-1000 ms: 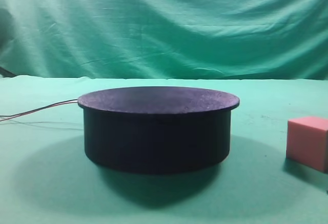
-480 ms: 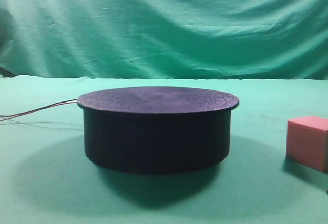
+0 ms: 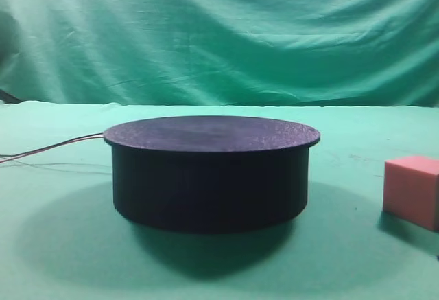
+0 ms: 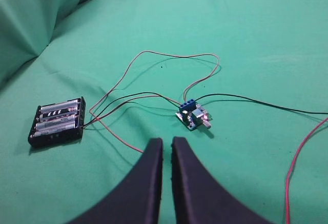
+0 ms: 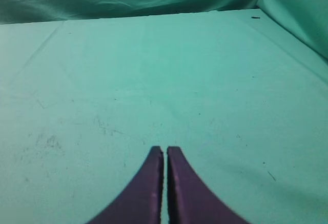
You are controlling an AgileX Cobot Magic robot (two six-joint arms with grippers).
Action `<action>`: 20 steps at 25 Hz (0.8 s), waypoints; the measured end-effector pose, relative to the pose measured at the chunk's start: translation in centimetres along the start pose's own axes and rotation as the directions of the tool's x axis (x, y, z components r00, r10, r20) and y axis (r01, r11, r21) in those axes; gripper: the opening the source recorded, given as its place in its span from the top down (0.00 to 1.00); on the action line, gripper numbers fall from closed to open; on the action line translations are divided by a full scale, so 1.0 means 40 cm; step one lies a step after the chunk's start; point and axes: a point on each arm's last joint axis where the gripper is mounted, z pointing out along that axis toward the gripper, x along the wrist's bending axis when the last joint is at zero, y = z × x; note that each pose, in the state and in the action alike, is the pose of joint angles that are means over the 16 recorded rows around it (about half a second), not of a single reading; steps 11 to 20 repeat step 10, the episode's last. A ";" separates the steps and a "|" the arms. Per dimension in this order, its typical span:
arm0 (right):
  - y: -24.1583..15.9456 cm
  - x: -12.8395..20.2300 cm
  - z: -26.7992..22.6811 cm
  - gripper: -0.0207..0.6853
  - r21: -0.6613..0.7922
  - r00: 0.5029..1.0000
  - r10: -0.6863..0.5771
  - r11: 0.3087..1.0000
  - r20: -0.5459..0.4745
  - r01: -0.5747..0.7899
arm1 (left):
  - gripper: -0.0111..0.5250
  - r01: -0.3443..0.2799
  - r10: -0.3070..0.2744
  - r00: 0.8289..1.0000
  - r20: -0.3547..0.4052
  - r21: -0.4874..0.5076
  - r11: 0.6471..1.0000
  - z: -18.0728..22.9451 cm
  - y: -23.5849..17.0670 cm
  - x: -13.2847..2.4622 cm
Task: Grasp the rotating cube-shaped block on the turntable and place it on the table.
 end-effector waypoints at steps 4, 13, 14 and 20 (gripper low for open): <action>-0.003 0.000 0.000 0.97 0.015 1.000 0.002 1.000 0.001 -0.002 | 0.98 0.000 0.000 1.000 0.000 0.000 1.000 0.000 0.000 0.000; -0.004 0.000 0.000 0.97 0.018 1.000 0.005 1.000 0.000 -0.005 | 0.98 0.000 0.000 1.000 0.000 0.000 1.000 0.000 0.000 0.000; -0.004 0.000 0.000 0.97 0.018 1.000 0.005 1.000 0.000 -0.005 | 0.98 0.000 0.000 1.000 0.000 0.000 1.000 0.000 0.000 0.000; -0.004 0.000 0.000 0.97 0.018 1.000 0.005 1.000 0.000 -0.005 | 0.98 0.000 0.000 1.000 0.000 0.000 1.000 0.000 0.000 0.000</action>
